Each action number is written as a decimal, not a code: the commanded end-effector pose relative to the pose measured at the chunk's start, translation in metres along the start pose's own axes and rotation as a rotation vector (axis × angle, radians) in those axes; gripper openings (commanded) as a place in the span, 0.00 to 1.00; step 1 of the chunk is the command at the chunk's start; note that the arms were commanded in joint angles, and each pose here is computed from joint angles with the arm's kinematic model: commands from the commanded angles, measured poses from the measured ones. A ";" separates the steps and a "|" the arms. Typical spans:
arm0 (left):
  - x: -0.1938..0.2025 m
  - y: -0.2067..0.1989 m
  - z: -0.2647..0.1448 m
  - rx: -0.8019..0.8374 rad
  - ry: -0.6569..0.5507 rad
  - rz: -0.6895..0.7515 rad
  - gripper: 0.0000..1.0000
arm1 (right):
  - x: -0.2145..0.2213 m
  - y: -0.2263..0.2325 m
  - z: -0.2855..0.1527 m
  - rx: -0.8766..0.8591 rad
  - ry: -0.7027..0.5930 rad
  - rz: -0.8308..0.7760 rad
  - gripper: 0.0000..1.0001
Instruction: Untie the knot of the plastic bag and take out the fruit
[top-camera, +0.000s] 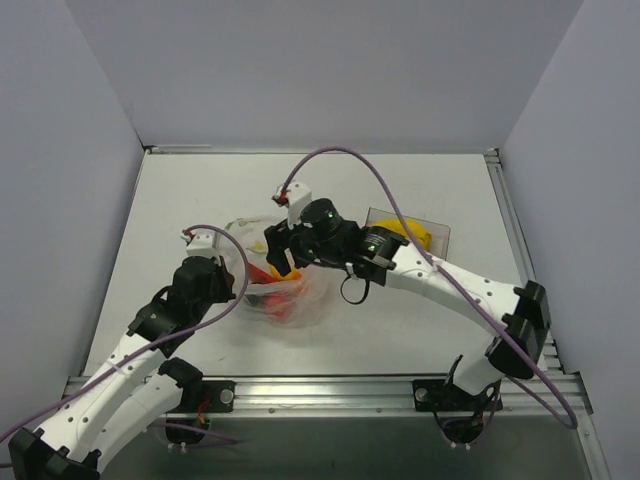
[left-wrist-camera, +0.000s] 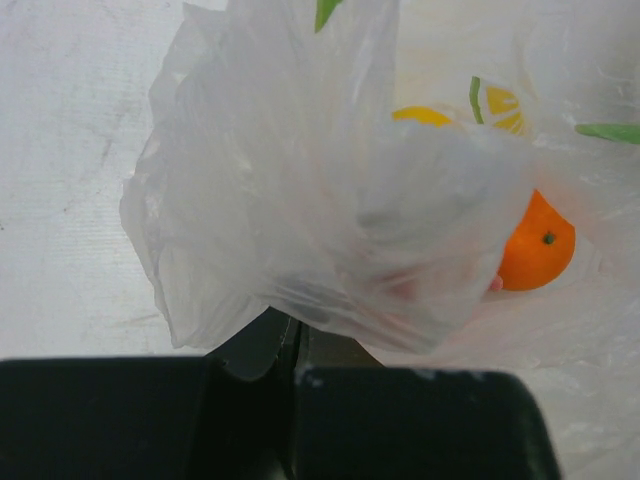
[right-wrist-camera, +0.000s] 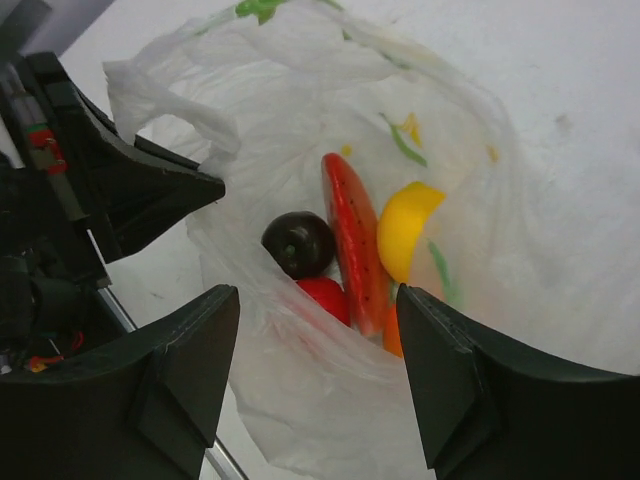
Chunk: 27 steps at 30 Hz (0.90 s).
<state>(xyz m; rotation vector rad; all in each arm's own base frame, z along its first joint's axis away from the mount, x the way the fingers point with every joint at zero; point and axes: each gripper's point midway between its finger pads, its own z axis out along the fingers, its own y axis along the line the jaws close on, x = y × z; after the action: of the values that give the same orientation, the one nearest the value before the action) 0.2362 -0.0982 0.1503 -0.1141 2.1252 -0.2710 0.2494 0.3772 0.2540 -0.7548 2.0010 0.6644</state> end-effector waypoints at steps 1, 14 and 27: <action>0.004 -0.002 -0.007 0.006 0.010 -0.020 0.00 | 0.039 0.021 0.032 -0.062 0.137 -0.016 0.63; 0.025 0.002 0.003 -0.054 0.117 -0.031 0.00 | 0.173 0.066 0.070 -0.228 0.511 -0.061 0.18; 0.043 -0.002 0.000 -0.024 0.169 -0.078 0.00 | 0.088 0.011 0.075 0.075 0.244 -0.095 0.38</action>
<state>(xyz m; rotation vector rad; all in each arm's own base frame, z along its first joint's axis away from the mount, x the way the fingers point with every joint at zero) 0.2134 -0.1032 0.1105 -0.1893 2.3028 -0.2770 0.2118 0.4177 0.1020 -1.0336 2.2788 0.5168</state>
